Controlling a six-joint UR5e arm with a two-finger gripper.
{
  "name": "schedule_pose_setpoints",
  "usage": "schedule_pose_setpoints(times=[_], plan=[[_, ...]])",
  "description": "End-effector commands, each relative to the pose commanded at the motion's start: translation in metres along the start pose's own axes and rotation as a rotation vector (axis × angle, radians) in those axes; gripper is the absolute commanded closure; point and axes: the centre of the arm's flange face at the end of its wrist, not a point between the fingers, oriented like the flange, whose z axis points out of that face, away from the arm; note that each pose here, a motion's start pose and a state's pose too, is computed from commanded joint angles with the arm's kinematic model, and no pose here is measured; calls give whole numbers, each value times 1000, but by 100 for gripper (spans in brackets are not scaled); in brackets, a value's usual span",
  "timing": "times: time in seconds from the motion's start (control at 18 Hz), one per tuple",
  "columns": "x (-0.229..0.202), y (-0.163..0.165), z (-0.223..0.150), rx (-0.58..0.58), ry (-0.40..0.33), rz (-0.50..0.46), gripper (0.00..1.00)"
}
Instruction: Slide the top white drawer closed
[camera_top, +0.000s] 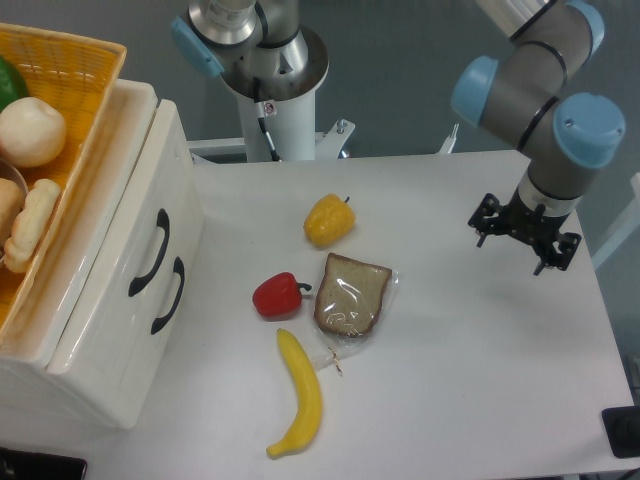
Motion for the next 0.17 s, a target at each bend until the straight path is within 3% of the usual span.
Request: schedule_pose_setpoints(times=[0.17], plan=[[-2,2,-4,0,-5,29,0]])
